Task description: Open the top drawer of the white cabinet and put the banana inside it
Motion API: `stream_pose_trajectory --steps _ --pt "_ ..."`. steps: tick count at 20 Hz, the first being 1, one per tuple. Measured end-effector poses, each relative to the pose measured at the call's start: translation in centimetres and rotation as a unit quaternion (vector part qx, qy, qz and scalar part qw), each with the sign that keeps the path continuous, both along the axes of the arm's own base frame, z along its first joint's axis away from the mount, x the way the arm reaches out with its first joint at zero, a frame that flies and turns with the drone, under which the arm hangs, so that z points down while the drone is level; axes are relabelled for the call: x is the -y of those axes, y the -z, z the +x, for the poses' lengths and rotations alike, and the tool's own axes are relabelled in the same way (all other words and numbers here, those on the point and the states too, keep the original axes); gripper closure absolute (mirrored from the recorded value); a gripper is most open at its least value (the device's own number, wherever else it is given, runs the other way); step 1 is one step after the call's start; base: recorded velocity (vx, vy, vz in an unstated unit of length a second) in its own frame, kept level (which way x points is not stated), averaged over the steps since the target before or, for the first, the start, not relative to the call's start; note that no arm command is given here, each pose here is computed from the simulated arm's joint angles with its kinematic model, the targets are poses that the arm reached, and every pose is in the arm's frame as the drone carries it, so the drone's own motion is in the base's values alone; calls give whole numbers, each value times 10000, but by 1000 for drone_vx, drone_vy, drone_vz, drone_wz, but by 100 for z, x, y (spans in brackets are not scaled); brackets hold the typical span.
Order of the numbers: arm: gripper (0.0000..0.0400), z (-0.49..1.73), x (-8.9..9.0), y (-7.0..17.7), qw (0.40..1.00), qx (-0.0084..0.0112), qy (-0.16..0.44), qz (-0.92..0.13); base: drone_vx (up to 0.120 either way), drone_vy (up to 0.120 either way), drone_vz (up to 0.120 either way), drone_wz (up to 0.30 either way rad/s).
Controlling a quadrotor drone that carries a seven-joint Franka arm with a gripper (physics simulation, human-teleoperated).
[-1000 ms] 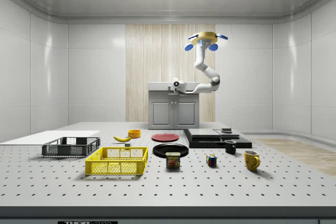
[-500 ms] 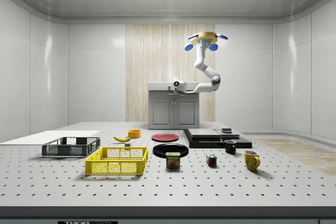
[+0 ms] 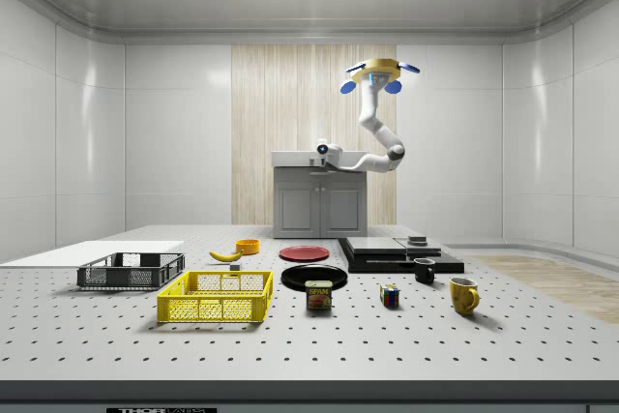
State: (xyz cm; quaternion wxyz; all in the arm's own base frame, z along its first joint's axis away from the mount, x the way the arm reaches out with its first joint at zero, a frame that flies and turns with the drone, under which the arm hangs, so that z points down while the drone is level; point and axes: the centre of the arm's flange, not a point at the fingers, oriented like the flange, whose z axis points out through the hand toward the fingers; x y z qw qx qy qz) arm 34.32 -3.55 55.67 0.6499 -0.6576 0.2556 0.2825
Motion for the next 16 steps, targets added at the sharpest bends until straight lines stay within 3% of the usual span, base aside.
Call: stream_pose_trajectory --steps 1,4,7,11,16 --pt "126 -33 43 -107 9999 -146 35 -24 0 0 0 0" --pt "215 -49 130 -154 9999 -93 100 -26 0 67 0 0" --pt "257 -56 182 -180 9999 -57 138 -26 0 120 0 0" --pt "281 -62 217 -196 9999 -32 165 -26 0 120 0 0" --pt "291 -65 233 -203 9998 -18 180 -26 0 120 0 0"
